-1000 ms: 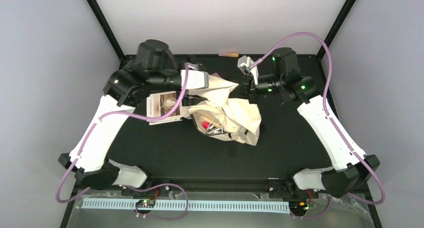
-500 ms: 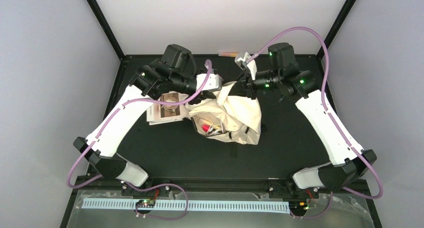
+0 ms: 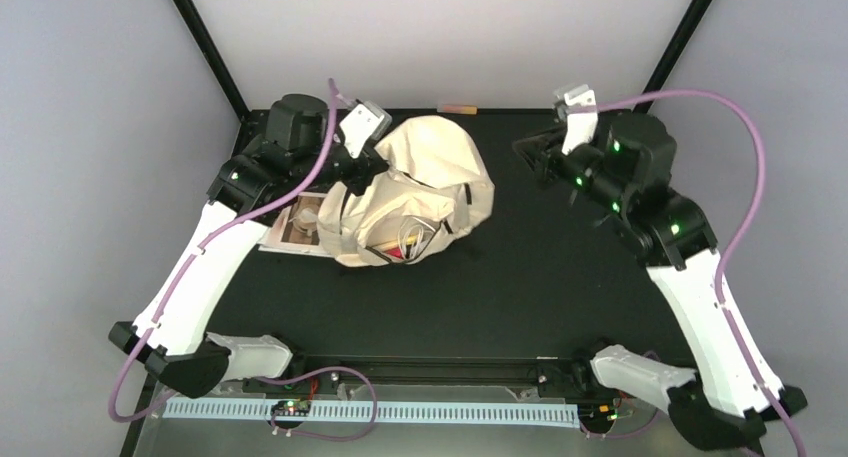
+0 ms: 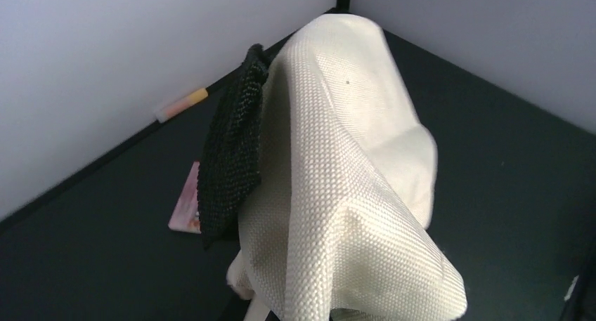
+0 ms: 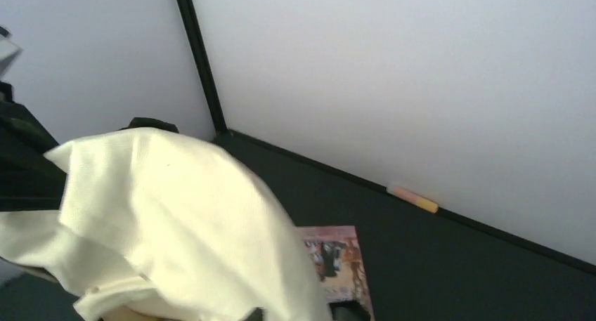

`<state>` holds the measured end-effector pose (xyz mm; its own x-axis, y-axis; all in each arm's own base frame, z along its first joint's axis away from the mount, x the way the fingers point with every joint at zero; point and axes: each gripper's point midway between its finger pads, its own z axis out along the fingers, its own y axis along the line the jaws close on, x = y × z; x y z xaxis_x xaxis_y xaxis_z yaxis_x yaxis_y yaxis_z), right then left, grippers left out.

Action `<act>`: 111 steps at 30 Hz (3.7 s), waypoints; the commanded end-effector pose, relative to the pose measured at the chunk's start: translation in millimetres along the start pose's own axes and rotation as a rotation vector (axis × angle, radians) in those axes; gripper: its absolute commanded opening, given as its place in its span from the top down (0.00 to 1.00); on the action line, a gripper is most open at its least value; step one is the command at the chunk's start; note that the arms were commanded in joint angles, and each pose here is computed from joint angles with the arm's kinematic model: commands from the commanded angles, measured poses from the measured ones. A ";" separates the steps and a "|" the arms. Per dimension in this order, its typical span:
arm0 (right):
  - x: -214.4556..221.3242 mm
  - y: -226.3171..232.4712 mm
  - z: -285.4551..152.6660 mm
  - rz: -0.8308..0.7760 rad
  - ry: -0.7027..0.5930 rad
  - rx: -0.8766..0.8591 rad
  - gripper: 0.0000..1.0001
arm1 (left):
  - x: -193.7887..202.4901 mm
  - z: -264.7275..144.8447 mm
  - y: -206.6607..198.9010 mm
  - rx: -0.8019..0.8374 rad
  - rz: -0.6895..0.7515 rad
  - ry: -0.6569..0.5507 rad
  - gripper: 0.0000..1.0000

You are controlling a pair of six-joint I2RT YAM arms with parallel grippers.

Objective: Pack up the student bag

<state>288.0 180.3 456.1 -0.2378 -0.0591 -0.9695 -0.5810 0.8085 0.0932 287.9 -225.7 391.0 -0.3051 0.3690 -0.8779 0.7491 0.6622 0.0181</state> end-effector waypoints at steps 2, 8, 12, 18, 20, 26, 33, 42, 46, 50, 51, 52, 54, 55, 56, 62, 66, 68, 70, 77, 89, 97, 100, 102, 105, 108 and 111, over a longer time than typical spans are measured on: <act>65.2 22.6 12.6 0.131 0.047 -0.091 0.86 | -40.9 -35.5 -2.4 0.013 -0.196 -0.162 0.98; 149.9 63.6 55.3 0.084 0.204 -0.202 0.86 | -38.3 -36.1 -8.8 0.060 -0.243 -0.148 0.98; 172.0 64.9 81.1 -0.004 0.191 -0.226 0.87 | -44.8 -44.1 -18.2 0.142 -0.281 -0.172 0.98; 204.9 76.1 108.1 -0.061 0.230 -0.310 0.80 | -38.5 -35.0 -11.8 0.136 -0.292 -0.155 0.98; 216.4 74.7 112.1 -0.078 0.242 -0.308 0.77 | -35.6 -32.6 -13.6 0.151 -0.293 -0.149 0.98; 237.4 73.8 110.7 -0.088 0.269 -0.325 0.69 | -25.3 -23.3 -14.9 0.178 -0.312 -0.129 0.98; 256.1 78.8 108.5 -0.073 0.311 -0.372 0.59 | 0.1 -9.7 13.0 0.120 -0.391 -0.102 0.98; 254.1 75.4 124.5 -0.031 0.313 -0.349 0.66 | 80.5 6.8 108.8 -0.178 -0.456 -0.023 0.98; 258.6 60.6 128.1 0.006 0.340 -0.269 0.63 | 155.3 17.7 145.2 -0.254 -0.571 0.119 0.98; 261.5 46.0 127.2 0.038 0.367 -0.216 0.62 | 251.7 36.3 163.6 -0.262 -0.764 0.322 0.98; 260.7 43.7 127.1 0.049 0.373 -0.207 0.62 | 272.2 40.2 162.0 -0.241 -0.818 0.366 0.98; 260.5 42.3 127.0 0.059 0.383 -0.199 0.62 | 289.2 43.2 158.1 -0.214 -0.861 0.402 0.98; 261.2 40.1 128.1 0.080 0.401 -0.185 0.62 | 311.2 47.0 149.4 -0.175 -0.905 0.437 0.98; 263.0 40.4 129.3 0.097 0.410 -0.183 0.62 | 317.7 47.7 145.6 -0.170 -0.905 0.442 0.98; 266.4 41.3 130.8 0.118 0.421 -0.184 0.62 | 320.3 47.7 142.5 -0.168 -0.896 0.435 0.98; 289.3 45.6 139.8 0.238 0.496 -0.180 0.61 | 316.2 36.9 120.8 -0.177 -0.788 0.428 0.98; 312.2 23.5 135.8 0.256 0.578 -0.035 0.61 | 282.9 20.8 118.4 -0.204 -0.691 0.327 0.27; 322.8 19.5 132.1 0.261 0.614 -0.007 0.61 | 274.1 9.8 125.3 -0.264 -0.638 0.316 0.02; 329.3 19.3 129.6 0.266 0.636 -0.003 0.61 | 272.1 -4.3 137.7 -0.363 -0.585 0.338 0.01; 284.6 34.2 124.3 0.170 0.553 -0.115 0.61 | 252.0 -44.0 162.0 -0.490 -0.398 0.457 0.01; 184.7 54.2 170.2 -0.069 0.465 -0.284 0.61 | 138.0 -6.8 167.4 -0.260 -0.171 0.210 0.01; 195.0 76.4 218.5 -0.056 0.519 -0.452 0.61 | 137.3 101.4 139.5 0.144 -0.234 0.336 0.01; 209.8 82.3 235.1 -0.037 0.540 -0.501 0.60 | 167.7 139.0 135.3 0.170 -0.187 0.449 0.01; 221.5 84.8 244.7 -0.029 0.574 -0.528 0.59 | 189.4 157.7 142.6 0.138 -0.159 0.508 0.01; 241.6 84.4 257.2 -0.018 0.634 -0.541 0.58 | 218.3 178.6 165.6 0.064 -0.138 0.582 0.01; 255.7 82.5 266.6 -0.013 0.666 -0.541 0.58 | 243.6 196.1 180.2 0.028 -0.105 0.630 0.01; 257.4 83.0 270.8 -0.006 0.665 -0.549 0.58 | 259.2 207.0 165.5 0.128 -0.126 0.637 0.08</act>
<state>390.0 388.2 145.3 -0.5482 -0.5311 -0.6460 -0.8286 0.4497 0.3335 444.6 -155.4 80.0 -0.6936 0.5927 -0.4094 0.6977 0.6943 -0.1767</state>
